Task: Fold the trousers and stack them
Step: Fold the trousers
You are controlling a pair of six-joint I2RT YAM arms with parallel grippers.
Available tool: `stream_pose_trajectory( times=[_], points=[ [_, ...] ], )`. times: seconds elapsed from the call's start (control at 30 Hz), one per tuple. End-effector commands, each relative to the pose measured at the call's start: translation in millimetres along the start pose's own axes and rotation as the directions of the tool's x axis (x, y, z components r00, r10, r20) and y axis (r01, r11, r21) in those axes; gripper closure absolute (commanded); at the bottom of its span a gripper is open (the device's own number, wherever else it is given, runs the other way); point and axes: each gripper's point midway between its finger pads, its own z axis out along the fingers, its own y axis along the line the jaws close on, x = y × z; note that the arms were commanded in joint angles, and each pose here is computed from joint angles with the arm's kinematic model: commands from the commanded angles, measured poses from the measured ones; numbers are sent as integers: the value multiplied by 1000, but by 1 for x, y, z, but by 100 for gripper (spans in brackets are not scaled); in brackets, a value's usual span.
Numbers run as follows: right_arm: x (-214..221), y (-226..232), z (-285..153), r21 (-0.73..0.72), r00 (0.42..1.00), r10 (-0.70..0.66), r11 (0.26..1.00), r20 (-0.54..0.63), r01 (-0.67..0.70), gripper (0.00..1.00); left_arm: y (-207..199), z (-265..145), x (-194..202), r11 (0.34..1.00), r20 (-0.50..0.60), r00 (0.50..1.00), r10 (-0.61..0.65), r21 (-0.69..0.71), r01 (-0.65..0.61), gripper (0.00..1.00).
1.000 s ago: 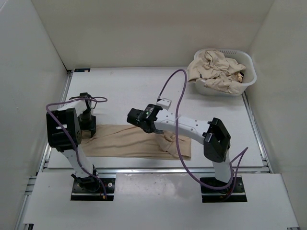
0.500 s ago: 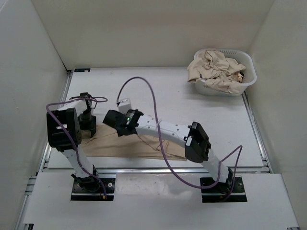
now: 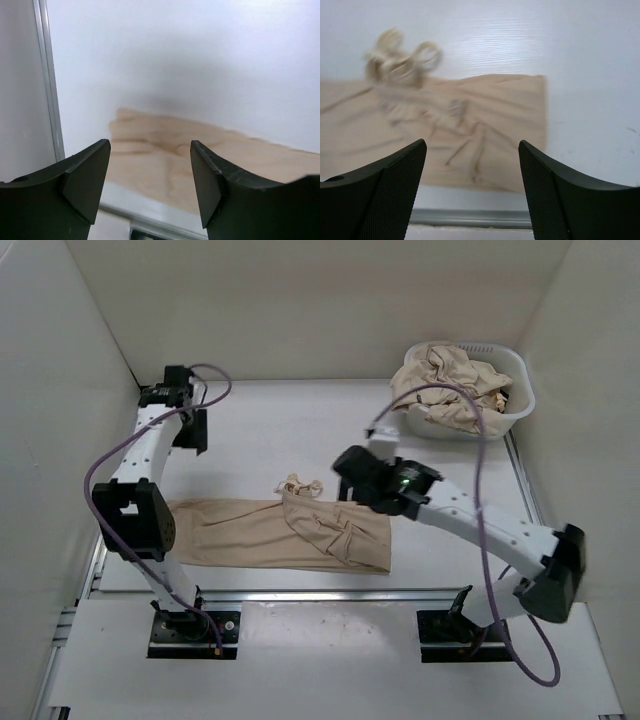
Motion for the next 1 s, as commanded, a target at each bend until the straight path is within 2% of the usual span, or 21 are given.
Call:
stream_pose_trajectory(
  times=[0.0,0.03,0.07,0.1,0.17,0.2,0.27,0.3,0.37,0.4,0.5,0.6,0.73,0.87,0.93,0.97],
  points=[
    [21,-72,18,142,960,269,956,-80,-256,21,-52,-97,-44,987,237,968,80,114,-109,23],
    [45,-90,26,166,944,300,947,-137,-276,21,-73,-108,-46,976,259,959,117,148,-159,23],
    [55,-97,32,166,927,330,939,-181,-302,21,-121,-122,-40,941,284,935,212,201,-274,23],
    [64,-109,41,189,881,406,911,-243,-368,21,-149,-135,-35,907,309,917,251,257,-335,23],
    [80,-123,54,191,843,450,892,-295,-409,22,-200,-148,-17,835,333,879,340,324,-445,23],
    [76,-133,61,190,818,496,868,-292,-459,22,-247,-156,8,747,342,840,421,396,-535,23],
    [79,-128,72,124,778,535,841,-330,-526,22,-286,-168,30,647,355,807,472,481,-591,23],
    [75,-136,78,120,754,570,816,-326,-565,22,-316,-170,49,564,354,785,508,552,-614,23],
    [70,-140,89,87,720,614,777,-325,-624,22,-338,-173,57,508,374,771,515,592,-626,23],
    [79,-135,90,61,697,616,764,-368,-642,24,-355,-172,65,469,382,758,529,614,-636,23],
    [75,-130,95,4,683,629,737,-371,-676,24,-381,-164,85,418,377,729,572,630,-654,24],
    [89,-130,99,45,652,643,725,-401,-687,24,-395,-147,104,404,354,704,616,625,-668,27],
    [100,-132,103,67,631,656,713,-415,-698,25,-394,-111,105,476,332,694,639,538,-696,32],
    [106,-130,108,82,606,670,697,-429,-712,25,-403,-102,109,464,326,693,643,554,-691,38],
    [108,-131,109,90,603,670,698,-433,-711,24,-406,-98,121,455,316,673,669,542,-707,41],
    [108,-131,109,90,603,670,698,-433,-711,24,-400,-85,122,483,292,669,684,506,-715,43]
  ],
)
